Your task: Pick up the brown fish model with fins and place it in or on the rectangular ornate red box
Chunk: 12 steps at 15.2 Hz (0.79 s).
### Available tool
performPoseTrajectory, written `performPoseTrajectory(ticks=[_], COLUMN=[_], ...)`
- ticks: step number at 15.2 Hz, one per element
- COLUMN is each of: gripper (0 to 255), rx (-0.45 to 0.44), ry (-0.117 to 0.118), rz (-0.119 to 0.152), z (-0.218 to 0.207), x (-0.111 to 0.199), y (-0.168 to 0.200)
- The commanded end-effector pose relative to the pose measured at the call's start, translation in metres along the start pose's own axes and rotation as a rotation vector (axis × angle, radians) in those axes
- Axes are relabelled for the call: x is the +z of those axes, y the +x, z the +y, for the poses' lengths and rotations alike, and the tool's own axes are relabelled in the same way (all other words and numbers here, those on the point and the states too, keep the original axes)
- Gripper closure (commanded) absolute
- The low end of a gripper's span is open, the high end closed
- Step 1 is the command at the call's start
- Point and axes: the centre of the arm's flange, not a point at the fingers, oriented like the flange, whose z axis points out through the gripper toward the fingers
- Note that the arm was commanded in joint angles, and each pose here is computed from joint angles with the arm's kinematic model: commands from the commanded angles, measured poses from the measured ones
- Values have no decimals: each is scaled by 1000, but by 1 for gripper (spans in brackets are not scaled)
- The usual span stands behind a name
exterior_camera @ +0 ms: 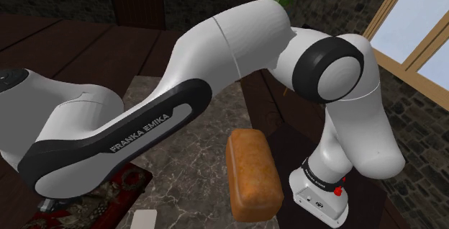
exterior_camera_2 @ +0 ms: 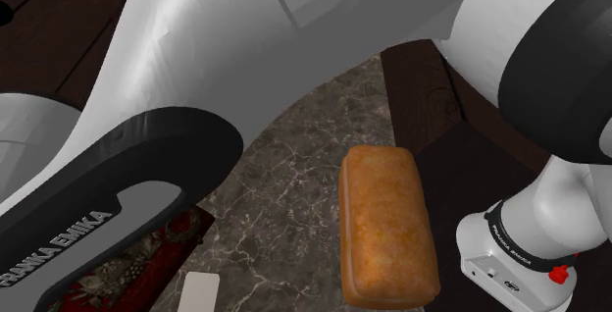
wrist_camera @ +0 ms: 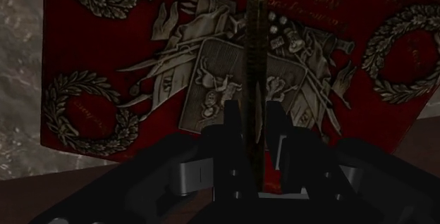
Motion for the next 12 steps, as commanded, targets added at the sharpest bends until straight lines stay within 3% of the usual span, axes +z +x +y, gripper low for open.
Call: performPoseTrajectory(ticks=[1, 10, 11, 12], gripper=[255, 255, 0, 0], rx=[0, 0, 0, 0], ry=[0, 0, 0, 0], rz=[1, 1, 1, 1], z=[0, 0, 0, 0], x=[10, 17, 17, 17], y=[-1, -1, -1, -1])
